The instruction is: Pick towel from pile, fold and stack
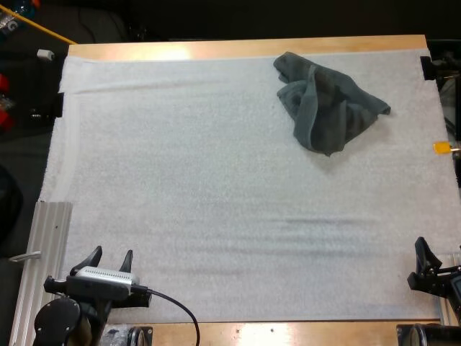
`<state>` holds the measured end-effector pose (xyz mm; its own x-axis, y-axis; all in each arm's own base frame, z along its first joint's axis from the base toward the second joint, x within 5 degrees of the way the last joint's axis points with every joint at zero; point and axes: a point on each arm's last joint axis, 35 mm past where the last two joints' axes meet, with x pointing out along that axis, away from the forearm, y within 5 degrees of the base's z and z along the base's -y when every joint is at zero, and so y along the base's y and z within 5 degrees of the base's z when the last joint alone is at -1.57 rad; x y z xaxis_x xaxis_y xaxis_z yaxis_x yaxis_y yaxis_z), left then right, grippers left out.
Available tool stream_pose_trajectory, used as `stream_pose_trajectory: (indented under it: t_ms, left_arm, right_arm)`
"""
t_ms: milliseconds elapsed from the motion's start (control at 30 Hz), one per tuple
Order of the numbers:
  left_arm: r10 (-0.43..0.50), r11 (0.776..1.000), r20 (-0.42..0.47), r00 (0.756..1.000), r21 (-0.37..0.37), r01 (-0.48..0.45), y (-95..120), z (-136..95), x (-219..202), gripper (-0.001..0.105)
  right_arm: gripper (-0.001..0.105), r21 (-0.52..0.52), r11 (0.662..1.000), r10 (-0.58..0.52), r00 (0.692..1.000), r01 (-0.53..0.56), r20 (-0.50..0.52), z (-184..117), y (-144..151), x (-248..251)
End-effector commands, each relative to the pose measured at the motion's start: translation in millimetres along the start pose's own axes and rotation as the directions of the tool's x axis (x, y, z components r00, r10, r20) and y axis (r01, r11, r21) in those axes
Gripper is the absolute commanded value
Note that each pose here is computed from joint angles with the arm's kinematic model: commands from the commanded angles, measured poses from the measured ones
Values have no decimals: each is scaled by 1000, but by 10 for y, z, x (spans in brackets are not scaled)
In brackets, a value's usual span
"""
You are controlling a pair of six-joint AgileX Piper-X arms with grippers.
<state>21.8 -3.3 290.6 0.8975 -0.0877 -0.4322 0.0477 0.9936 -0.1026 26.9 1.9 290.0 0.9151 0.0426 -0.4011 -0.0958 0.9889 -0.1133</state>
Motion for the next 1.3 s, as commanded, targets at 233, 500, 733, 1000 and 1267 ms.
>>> stream_pose_trajectory:
  t_ms: [233, 500, 733, 1000, 1267]
  left_arm:
    - [-44, 999, 37, 998, 6, 44, -18, 71, 4, 63]
    - [-211, 977, 114, 971, 53, 206, -90, 244, -194, 71]
    - [-346, 936, 105, 932, 102, 336, -165, 562, -248, 71]
    - [-495, 861, 13, 869, 137, 489, -303, 891, -163, 71]
    - [-509, 850, -60, 859, 127, 512, -389, 1026, 4, 71]
  right_arm:
    - [74, -9, 1000, 2, 1000, -2, 1, 86, -1, -115]
    - [74, -23, 993, 115, 993, -115, 11, 460, -12, -240]
    - [74, -35, 967, 254, 966, -253, 37, 775, -4, -359]
    - [74, -50, 912, 410, 910, -407, 63, 1094, 9, -482]
    - [74, -19, 886, 464, 885, -464, 26, 1268, -35, -229]
